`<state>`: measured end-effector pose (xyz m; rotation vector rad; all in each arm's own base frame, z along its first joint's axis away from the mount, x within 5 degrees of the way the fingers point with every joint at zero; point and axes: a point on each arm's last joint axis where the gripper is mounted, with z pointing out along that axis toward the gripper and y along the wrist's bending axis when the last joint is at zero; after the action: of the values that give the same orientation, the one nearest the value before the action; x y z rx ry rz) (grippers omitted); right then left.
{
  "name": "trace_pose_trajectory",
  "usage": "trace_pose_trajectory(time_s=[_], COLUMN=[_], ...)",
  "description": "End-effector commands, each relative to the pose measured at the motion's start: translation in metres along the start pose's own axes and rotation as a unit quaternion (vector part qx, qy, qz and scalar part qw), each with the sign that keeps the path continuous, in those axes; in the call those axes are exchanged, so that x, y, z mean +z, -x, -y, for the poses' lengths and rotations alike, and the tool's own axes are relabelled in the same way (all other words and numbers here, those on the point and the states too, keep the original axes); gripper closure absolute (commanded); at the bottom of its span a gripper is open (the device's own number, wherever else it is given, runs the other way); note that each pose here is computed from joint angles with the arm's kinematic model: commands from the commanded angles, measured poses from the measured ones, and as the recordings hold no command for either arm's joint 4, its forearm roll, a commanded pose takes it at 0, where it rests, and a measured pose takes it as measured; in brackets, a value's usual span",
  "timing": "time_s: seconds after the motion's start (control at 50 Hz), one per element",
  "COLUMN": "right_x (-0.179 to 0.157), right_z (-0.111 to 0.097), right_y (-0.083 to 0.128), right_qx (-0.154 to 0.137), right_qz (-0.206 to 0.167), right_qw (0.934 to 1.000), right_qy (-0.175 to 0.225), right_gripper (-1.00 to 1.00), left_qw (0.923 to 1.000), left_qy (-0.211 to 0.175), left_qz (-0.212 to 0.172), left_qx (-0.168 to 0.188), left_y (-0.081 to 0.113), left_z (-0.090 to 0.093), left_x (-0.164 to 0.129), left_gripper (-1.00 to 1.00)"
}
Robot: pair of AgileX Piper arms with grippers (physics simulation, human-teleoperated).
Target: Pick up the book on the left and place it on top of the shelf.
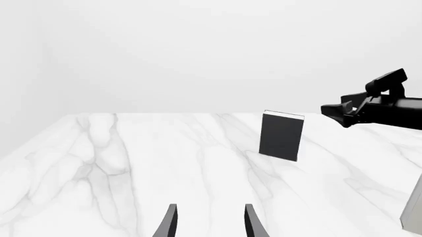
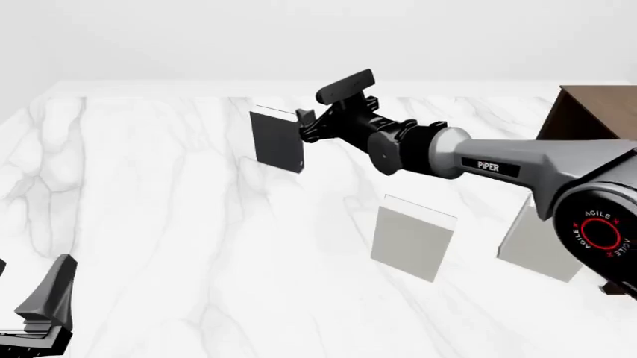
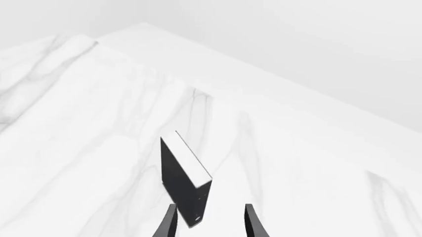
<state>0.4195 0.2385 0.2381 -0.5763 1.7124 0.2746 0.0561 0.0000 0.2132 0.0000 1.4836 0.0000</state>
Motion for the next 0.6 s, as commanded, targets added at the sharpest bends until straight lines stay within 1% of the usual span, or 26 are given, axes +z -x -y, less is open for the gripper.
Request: trace_pose_trajectory(time_s=[0.02,0.24,0.44,0.52,0.6], right_x=[0.013,0.020,0.024,0.029,0.032], right_z=[-0.001,-0.010,-0.014,-0.017,-0.016], right_y=[-0.007,-0.013,-0.019,-0.026,-0.027], right_qx=[0.001,0.005,0.006,0.008,0.009], right_qz=[-0.005,-0.006,-0.008,-0.013,-0.014], right_qw=[1.0000,0.9999,0.9999,0.9998,0.9998], right_qy=[0.001,0.009,0.012,0.014,0.013], right_gripper=[-1.00,-1.00,-1.00,-1.00,-1.00], left_qw=[1.0000,1.0000,1.0000,1.0000,1.0000], left_qy=[0.000,0.000,0.000,0.000,0.000], left_qz=[0.000,0.000,0.000,0.000,0.000], left_qx=[0.000,0.000,0.000,0.000,0.000], left_y=[0.000,0.000,0.000,0.000,0.000], left_z=[0.000,0.000,0.000,0.000,0.000], left_x=[0.000,0.000,0.000,0.000,0.000], left_gripper=[-1.00,-1.00,-1.00,-1.00,-1.00])
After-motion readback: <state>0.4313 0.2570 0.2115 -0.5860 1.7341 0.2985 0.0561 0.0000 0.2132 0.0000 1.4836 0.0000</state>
